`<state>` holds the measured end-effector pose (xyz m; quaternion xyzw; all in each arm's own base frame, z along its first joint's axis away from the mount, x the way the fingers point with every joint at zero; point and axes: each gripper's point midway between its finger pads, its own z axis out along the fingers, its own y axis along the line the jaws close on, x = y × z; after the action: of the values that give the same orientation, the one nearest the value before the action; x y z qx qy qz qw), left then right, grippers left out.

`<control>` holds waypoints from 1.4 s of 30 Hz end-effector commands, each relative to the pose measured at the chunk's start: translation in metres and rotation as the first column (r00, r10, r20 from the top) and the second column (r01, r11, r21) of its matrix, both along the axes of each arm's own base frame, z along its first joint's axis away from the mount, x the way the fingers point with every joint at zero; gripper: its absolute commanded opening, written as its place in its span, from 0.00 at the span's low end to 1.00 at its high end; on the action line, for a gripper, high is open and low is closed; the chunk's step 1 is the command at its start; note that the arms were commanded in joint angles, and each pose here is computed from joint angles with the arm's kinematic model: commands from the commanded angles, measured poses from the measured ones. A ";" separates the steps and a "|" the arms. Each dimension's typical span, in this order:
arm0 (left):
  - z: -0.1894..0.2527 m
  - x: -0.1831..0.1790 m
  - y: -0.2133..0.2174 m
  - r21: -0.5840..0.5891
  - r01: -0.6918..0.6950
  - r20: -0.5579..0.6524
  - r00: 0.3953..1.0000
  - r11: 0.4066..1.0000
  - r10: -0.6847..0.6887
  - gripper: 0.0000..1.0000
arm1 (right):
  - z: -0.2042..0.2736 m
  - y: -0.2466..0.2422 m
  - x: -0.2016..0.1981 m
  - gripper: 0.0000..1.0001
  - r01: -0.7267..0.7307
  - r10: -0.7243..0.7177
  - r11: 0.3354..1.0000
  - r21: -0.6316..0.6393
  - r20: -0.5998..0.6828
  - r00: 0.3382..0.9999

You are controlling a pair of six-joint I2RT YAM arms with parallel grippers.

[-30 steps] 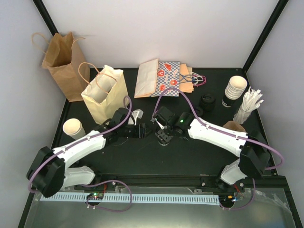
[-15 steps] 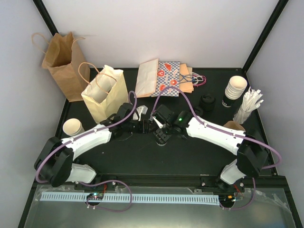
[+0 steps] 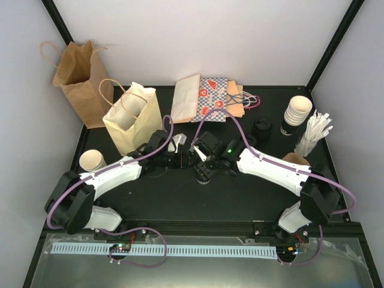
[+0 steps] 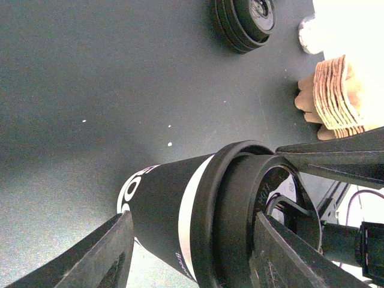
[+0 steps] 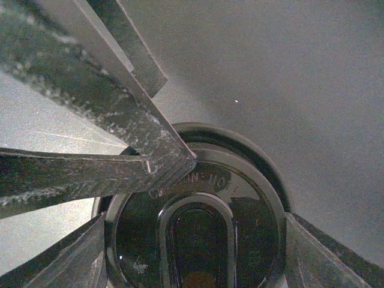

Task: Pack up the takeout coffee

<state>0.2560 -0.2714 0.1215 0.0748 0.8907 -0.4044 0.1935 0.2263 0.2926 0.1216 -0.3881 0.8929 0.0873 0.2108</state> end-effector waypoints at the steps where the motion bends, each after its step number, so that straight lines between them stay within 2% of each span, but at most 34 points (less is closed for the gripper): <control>1: 0.009 0.007 -0.005 -0.025 0.007 0.018 1.000 1.000 -0.007 0.57 | -0.061 -0.021 -0.054 0.70 -0.054 0.022 0.993 -0.103 -0.293 0.956; 10: 0.014 0.006 0.006 -0.039 -0.029 0.045 0.999 0.999 0.031 0.57 | -0.072 -0.028 -0.064 0.69 -0.049 0.000 0.990 -0.132 -0.346 0.938; 16: 0.012 0.002 0.011 -0.042 -0.040 0.027 0.999 0.998 0.041 0.57 | -0.069 -0.031 -0.064 0.69 -0.035 -0.012 0.990 -0.134 -0.333 0.943; 24: 0.013 -0.018 0.014 -0.093 -0.021 -0.001 1.000 0.995 0.021 0.46 | -0.069 -0.031 -0.060 0.69 -0.037 -0.012 0.988 -0.148 -0.321 0.947; 33: 0.006 -0.014 0.007 -0.107 -0.002 -0.013 1.000 0.994 0.001 0.42 | -0.067 -0.031 -0.060 0.69 -0.043 -0.006 0.988 -0.146 -0.321 0.947; 38: -0.010 -0.007 0.007 -0.054 -0.018 -0.045 0.999 0.998 0.016 0.42 | -0.066 -0.031 -0.061 0.69 -0.043 -0.006 0.988 -0.145 -0.324 0.946; 42: -0.035 -0.006 0.018 0.041 -0.063 -0.117 0.991 0.997 0.068 0.35 | -0.066 -0.031 -0.062 0.69 -0.047 -0.002 0.988 -0.144 -0.326 0.945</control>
<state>0.2404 -0.2621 0.1110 0.0526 0.8842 -0.4341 0.1642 0.2284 0.2937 0.1202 -0.3791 0.8951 0.0991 0.2129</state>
